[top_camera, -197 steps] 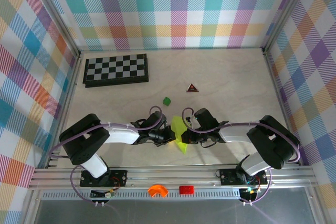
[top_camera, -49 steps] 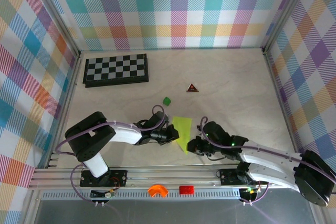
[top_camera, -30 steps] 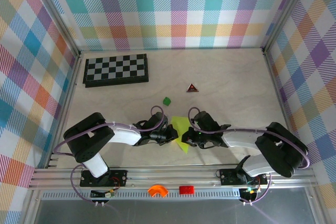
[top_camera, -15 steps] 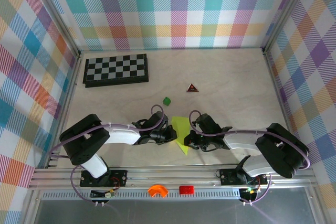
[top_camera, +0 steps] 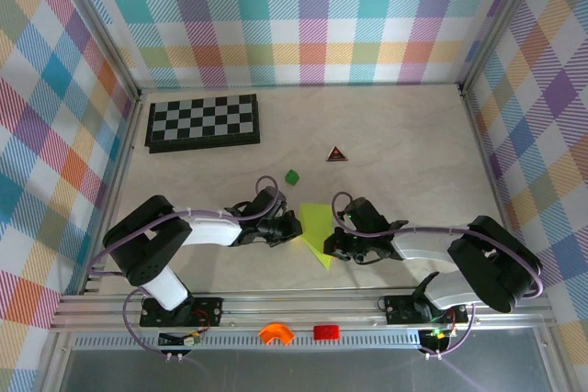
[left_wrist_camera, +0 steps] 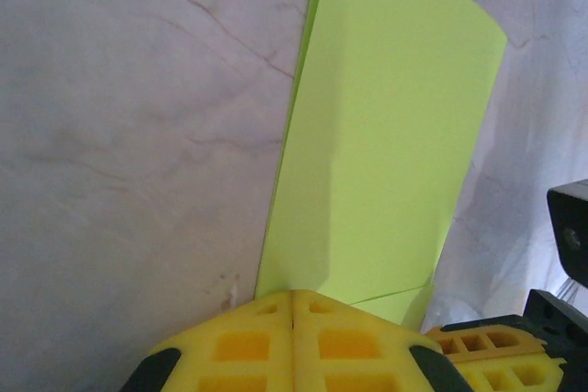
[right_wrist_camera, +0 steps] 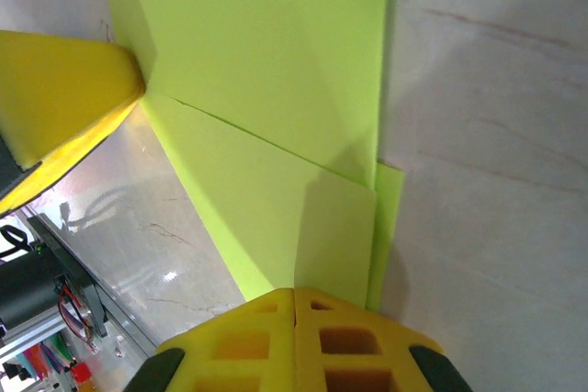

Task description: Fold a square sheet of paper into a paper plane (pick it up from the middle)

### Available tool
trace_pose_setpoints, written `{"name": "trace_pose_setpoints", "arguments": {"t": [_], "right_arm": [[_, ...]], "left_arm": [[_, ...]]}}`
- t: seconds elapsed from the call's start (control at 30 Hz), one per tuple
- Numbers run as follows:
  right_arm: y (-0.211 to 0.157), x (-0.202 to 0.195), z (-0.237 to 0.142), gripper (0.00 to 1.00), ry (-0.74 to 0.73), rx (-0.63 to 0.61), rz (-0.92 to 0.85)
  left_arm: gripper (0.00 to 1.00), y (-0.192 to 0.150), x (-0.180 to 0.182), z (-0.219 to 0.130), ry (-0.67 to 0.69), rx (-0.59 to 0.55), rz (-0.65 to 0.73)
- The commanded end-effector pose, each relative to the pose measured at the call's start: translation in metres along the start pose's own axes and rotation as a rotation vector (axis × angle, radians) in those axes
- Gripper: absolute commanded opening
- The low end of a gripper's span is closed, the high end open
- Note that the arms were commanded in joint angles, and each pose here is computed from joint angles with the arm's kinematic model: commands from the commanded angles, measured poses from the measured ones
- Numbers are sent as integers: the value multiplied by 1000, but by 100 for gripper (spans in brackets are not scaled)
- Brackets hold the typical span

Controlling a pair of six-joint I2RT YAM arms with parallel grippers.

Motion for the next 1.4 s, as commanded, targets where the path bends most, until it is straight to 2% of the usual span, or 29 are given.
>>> {"name": "trace_pose_setpoints", "arguments": {"t": [0.0, 0.37, 0.53, 0.73, 0.93, 1.17, 1.27, 1.37], "right_arm": [[-11, -41, 0, 4, -146, 36, 53], [-7, -40, -1, 4, -130, 77, 10], [-3, -37, 1, 5, -126, 103, -10], [3, -31, -2, 5, -111, 115, -18], [6, -23, -5, 7, -97, 110, -25], [12, 24, -24, 17, 25, 70, -78], [10, 46, -26, 17, 83, 59, -113], [3, 61, -16, 13, 80, 86, -147]], "left_arm": [[6, -7, 48, -3, 157, 6, -36], [7, 11, 28, -25, 144, -54, 2], [8, 22, -8, -40, 23, -126, 89], [9, 9, -37, -21, -73, -32, 193], [8, -2, -11, 1, 4, 28, 152], [6, -20, 24, 4, 123, 83, 119], [6, -23, 30, 2, 151, 91, 126], [6, -24, 31, 2, 155, 94, 129]]}}
Point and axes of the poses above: each hand's point on the last joint's axis, 136 mm out from that joint toward the fingers, its own z axis out along the fingers, its own x axis along the line the jaws close on, y = z × x, the point moved 1 cm from there along -z, back along the fingers, and after that the axes turned 12 degrees about z, right-handed, at the moved point
